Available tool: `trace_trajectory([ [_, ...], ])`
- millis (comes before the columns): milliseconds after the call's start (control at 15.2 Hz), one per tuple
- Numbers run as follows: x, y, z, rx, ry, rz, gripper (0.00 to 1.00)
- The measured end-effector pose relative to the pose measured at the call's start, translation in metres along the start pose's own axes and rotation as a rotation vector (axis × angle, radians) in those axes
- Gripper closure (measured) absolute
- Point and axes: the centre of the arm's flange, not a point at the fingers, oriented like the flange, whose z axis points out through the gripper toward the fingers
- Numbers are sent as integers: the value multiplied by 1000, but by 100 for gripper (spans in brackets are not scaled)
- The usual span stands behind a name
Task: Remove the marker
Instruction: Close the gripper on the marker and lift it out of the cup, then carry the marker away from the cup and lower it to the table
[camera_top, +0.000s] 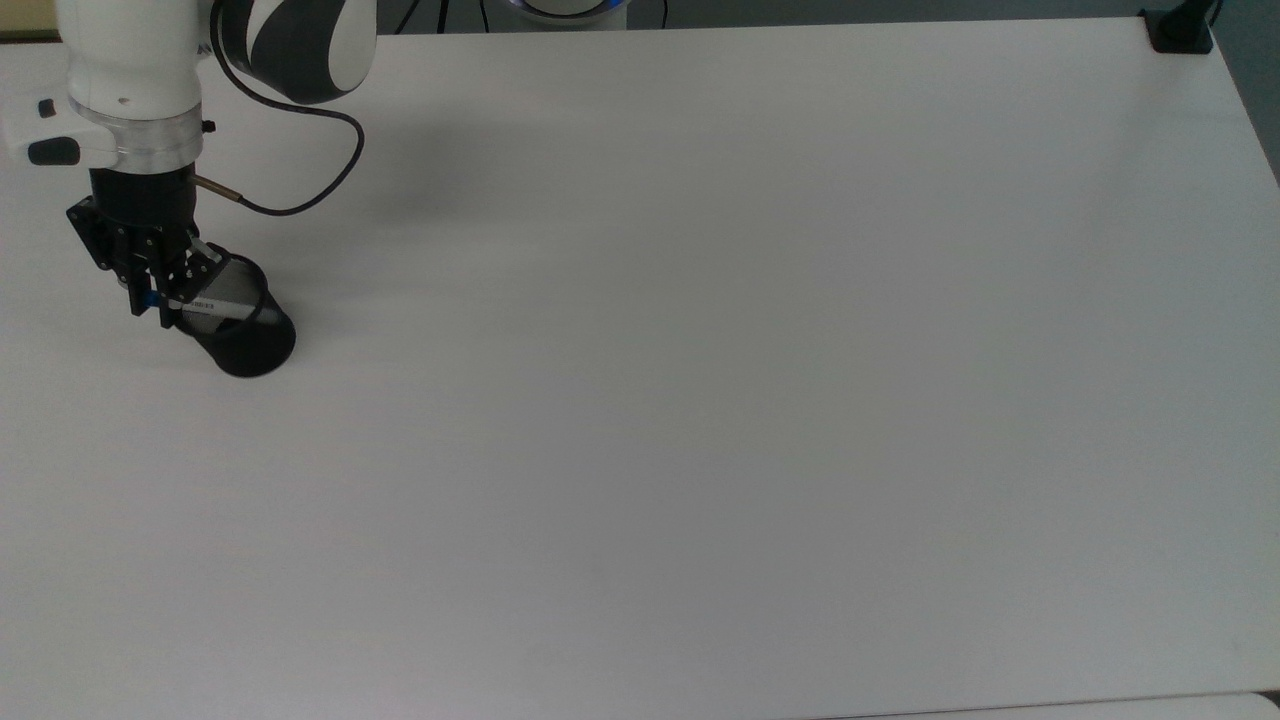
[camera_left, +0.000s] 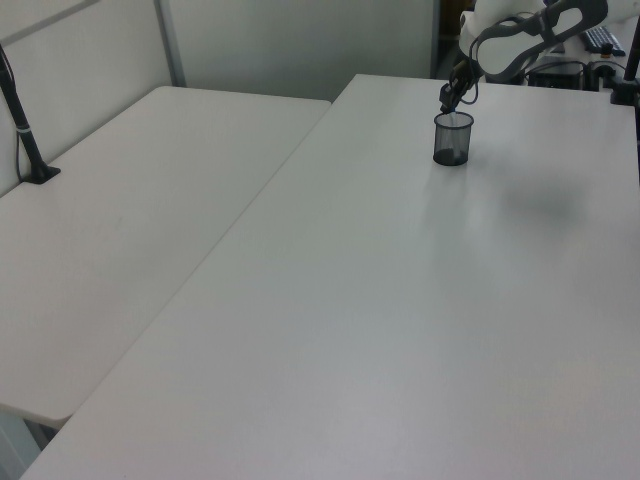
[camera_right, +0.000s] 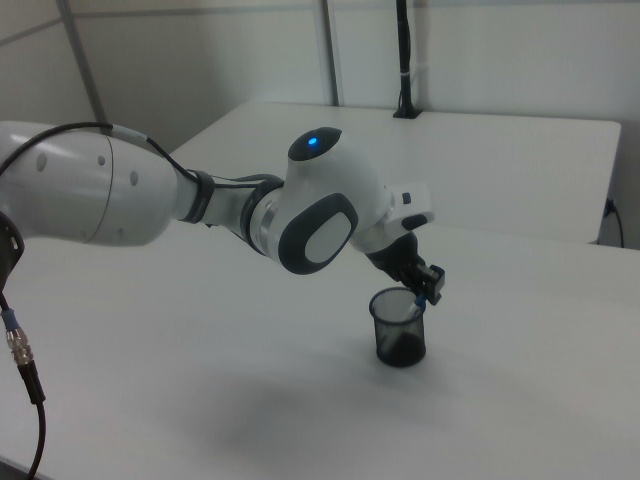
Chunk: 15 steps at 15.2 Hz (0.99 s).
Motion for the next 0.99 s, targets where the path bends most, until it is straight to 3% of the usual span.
trace_trajectory([
  [132, 3, 1, -4, 7, 12, 18, 80],
  [526, 20, 12, -63, 27, 43, 41, 81],
  [789, 23, 5, -138, 82, -17, 33, 81],
  [986, 21, -34, -183, 141, -92, -31, 81],
])
